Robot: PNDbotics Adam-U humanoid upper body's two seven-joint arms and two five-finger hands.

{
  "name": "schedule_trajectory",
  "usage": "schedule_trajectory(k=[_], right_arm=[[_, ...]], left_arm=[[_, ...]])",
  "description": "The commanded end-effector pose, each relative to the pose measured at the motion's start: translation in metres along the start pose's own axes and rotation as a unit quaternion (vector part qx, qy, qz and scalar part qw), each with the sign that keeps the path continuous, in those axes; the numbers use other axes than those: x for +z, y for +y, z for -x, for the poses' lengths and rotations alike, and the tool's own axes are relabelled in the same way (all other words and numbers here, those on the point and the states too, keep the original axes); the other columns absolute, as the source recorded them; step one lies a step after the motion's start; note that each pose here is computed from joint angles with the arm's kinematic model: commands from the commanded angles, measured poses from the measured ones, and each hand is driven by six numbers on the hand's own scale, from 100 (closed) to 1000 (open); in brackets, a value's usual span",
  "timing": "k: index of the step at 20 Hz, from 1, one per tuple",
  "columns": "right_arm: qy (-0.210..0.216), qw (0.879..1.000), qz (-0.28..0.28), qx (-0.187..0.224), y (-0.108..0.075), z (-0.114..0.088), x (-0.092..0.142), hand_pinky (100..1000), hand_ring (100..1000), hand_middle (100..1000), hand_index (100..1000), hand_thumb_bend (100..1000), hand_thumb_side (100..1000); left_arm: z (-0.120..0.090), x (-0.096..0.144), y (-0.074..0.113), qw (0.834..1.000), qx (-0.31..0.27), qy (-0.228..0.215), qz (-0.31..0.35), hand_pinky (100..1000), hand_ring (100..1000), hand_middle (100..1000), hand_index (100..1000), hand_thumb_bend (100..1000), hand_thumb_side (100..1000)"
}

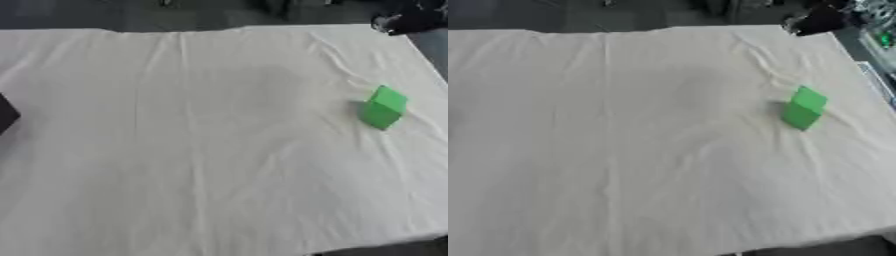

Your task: Pick up the objects with one hand, pass them to the other hand, and then place them into the box on the other side of the table.

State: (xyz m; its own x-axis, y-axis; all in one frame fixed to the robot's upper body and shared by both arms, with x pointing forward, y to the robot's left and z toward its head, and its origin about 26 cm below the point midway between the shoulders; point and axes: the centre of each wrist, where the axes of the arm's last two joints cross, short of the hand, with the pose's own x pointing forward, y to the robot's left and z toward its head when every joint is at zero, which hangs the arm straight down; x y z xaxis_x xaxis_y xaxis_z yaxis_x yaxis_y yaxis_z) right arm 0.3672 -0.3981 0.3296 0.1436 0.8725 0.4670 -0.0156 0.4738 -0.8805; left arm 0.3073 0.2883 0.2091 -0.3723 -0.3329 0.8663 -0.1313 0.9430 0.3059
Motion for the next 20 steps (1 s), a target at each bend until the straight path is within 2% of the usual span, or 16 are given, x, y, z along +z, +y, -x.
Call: schedule_trajectory(k=[1,6,10,17,20], right_arm=[[0.035,0.999,-0.018,0.03,-0.031,0.015,0.009,998,941,889,910,237,441],[0.057,0.996,-0.053,0.046,-0.033,0.034,0.021,998,931,875,906,306,421],[0.084,0.994,-0.047,0.056,-0.019,0.043,0.038,1000,935,873,915,375,383],[0.107,0.993,-0.042,0.008,0.007,0.047,0.046,968,920,841,907,370,369],[0.101,0.994,-0.036,-0.016,0.013,0.045,0.048,941,904,826,898,376,299]], left_arm=[[-0.01,-0.003,0.002,1.0,-0.016,-0.013,0.0,852,806,851,787,168,893],[-0.014,-0.004,0.002,1.0,-0.02,-0.012,-0.003,851,804,844,782,160,889],[-0.017,-0.004,0.002,1.0,-0.02,-0.016,-0.006,849,802,839,778,151,885],[-0.02,-0.004,-0.001,1.0,-0.021,-0.016,0.0,847,799,827,771,128,882],[-0.016,-0.004,-0.001,1.0,-0.024,-0.01,-0.002,846,797,820,765,110,878]])
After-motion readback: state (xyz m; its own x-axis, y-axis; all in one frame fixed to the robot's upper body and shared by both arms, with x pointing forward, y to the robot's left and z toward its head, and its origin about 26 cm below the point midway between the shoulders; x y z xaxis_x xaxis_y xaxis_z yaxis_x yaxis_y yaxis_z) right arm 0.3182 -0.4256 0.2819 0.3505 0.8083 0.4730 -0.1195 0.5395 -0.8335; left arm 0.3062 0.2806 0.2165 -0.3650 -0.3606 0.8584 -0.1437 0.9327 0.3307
